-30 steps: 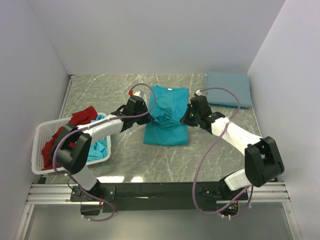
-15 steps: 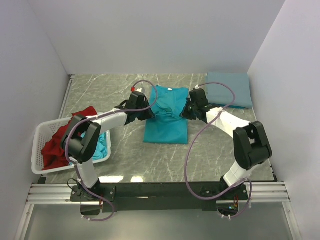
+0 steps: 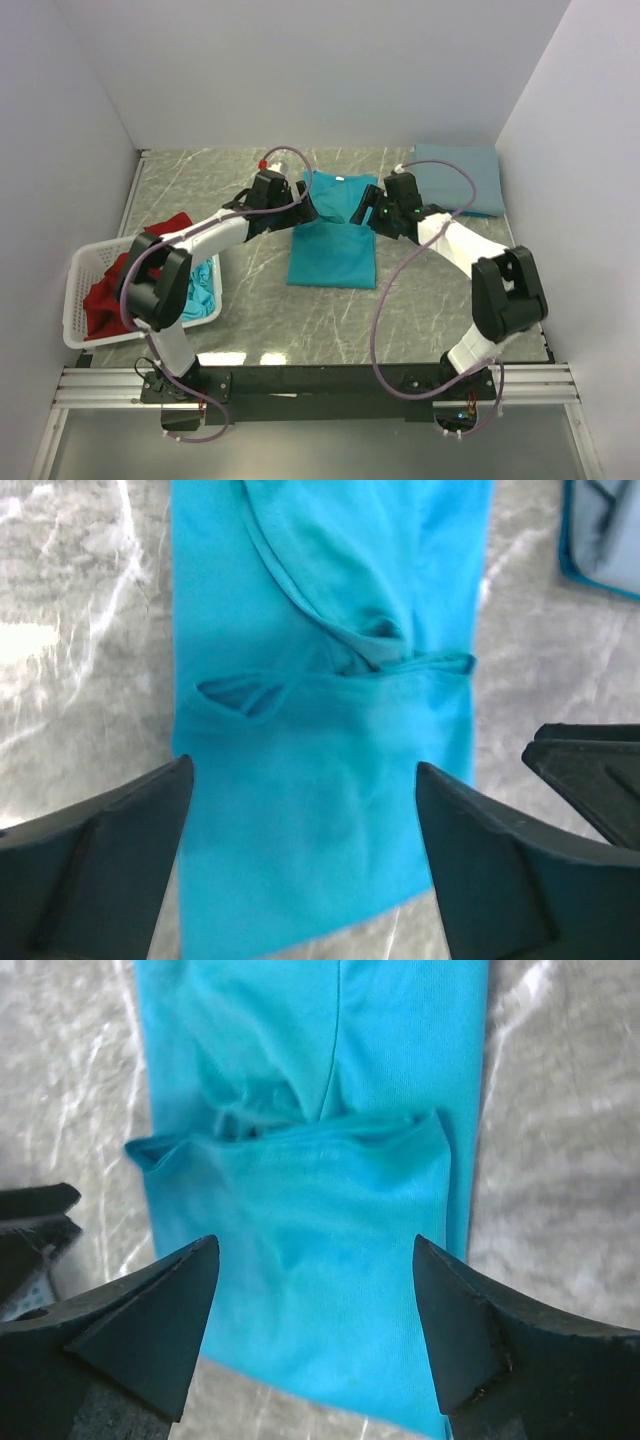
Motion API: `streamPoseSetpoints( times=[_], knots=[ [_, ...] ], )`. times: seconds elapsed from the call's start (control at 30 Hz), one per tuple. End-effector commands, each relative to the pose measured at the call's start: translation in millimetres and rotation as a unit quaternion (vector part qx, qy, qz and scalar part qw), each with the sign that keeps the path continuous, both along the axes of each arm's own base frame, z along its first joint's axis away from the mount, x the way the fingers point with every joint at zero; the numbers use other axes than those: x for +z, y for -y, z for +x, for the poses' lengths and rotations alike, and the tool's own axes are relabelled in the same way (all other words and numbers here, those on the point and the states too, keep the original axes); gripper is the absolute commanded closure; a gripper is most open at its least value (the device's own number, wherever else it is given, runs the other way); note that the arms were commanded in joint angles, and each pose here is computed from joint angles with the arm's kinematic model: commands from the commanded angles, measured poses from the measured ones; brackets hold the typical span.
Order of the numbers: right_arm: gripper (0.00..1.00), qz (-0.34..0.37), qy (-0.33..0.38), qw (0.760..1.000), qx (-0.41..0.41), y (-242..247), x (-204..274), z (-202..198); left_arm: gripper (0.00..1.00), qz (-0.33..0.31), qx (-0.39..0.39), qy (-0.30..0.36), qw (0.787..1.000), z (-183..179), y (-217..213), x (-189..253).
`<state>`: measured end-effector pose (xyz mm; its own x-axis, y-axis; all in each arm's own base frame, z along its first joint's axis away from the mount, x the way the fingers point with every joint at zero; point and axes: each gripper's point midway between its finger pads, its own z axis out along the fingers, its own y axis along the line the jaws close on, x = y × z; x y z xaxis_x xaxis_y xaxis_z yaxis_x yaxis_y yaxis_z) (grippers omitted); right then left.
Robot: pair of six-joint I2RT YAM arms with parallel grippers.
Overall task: Fold and stack the t-shirts
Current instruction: Fold the tshirt
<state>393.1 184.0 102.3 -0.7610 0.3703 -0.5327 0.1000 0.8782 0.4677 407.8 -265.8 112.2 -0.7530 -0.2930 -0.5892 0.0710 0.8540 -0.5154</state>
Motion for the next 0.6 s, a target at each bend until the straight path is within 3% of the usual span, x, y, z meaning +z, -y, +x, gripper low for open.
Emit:
streamPoseSetpoints(
  times=[0.0, 0.13, 0.57],
  knots=[
    [0.15, 0.016, 0.052, 0.999, -0.004, 8.3, 37.9, -14.9, 0.01, -0.023, -0.020, 0.029, 0.999, -15.9, -2.4, 41.5],
    [0.14, 0.021, 0.060, 0.998, -0.004, 16.2, 41.3, -40.4, 0.01, -0.043, -0.023, 0.035, 0.998, -39.4, -10.1, 57.7],
    [0.13, 0.065, 0.019, 0.998, 0.017, 20.1, -0.8, -118.6, 0.00, -0.075, -0.001, -0.024, 0.997, -124.8, -45.7, 2.2]
  ],
)
